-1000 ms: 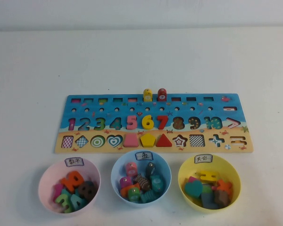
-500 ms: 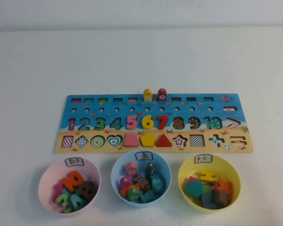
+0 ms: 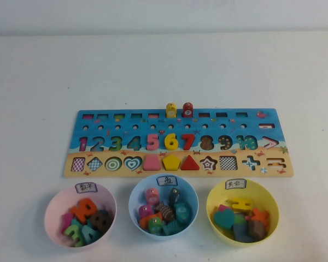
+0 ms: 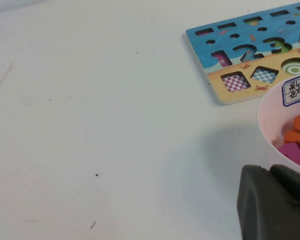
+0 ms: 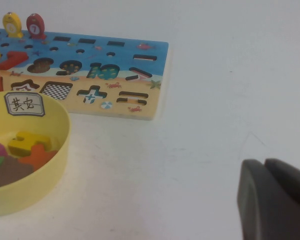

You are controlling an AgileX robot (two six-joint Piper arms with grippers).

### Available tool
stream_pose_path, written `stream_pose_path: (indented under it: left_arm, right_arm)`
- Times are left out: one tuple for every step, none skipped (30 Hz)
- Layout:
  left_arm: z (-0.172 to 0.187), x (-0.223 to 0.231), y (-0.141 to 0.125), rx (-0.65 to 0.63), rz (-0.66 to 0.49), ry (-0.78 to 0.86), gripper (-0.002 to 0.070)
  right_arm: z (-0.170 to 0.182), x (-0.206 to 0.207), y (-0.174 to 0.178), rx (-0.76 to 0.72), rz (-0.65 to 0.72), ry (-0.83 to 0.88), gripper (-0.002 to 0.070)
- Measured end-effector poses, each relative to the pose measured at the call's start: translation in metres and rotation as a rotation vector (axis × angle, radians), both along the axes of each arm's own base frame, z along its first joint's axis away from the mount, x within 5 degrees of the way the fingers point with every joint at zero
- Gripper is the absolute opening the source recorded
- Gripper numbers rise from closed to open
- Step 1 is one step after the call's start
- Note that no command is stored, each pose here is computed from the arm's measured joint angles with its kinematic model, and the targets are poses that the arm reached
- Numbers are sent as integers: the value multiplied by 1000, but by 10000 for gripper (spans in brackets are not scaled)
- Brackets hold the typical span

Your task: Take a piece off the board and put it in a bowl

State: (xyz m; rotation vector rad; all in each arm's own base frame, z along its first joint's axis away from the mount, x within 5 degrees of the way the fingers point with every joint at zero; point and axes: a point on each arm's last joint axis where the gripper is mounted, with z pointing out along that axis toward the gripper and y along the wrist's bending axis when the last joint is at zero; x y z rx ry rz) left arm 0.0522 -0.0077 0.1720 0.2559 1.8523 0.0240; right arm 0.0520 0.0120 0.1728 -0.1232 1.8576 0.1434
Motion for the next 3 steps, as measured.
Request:
stream_pose_path:
  left_arm:
    - [0, 0, 0, 0, 0, 0, -1]
    - [0, 0, 0, 0, 0, 0, -1]
    - [0, 0, 0, 0, 0, 0, -1]
  right_arm:
    - [0, 0, 0, 0, 0, 0, -18]
    - [0, 0, 0, 0, 0, 0, -18]
    - [0, 0, 0, 0, 0, 0, -18]
